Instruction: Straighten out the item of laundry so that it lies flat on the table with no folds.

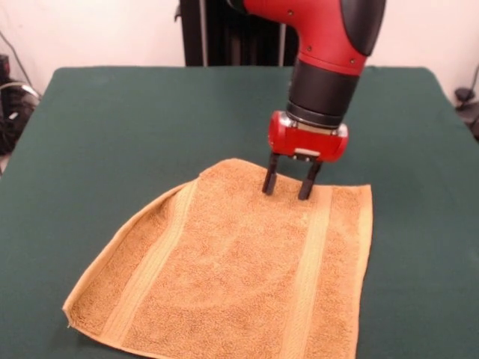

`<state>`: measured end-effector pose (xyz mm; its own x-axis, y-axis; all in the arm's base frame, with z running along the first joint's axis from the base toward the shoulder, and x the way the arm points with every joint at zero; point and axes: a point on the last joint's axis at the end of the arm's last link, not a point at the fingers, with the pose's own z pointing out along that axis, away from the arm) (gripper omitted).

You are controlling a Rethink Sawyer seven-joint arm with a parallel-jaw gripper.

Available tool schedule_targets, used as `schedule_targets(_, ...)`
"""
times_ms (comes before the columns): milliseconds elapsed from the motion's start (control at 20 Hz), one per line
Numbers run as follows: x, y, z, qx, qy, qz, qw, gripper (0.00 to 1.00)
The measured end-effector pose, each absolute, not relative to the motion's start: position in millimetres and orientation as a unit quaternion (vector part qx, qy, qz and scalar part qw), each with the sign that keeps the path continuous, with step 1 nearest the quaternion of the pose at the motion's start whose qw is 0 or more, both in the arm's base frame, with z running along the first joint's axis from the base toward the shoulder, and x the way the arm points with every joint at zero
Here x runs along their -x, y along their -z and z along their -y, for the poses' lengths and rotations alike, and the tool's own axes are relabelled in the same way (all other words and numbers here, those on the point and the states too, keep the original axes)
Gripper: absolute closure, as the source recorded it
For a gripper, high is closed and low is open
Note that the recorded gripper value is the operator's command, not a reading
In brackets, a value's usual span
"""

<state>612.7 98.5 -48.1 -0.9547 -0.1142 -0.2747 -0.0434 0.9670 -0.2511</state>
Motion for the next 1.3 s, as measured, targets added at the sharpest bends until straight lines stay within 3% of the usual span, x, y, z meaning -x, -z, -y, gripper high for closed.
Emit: schedule_targets(1300, -612.3, 47.2, -97.5, 0.024, 0.123, -0.981, 0.146, 0.0)
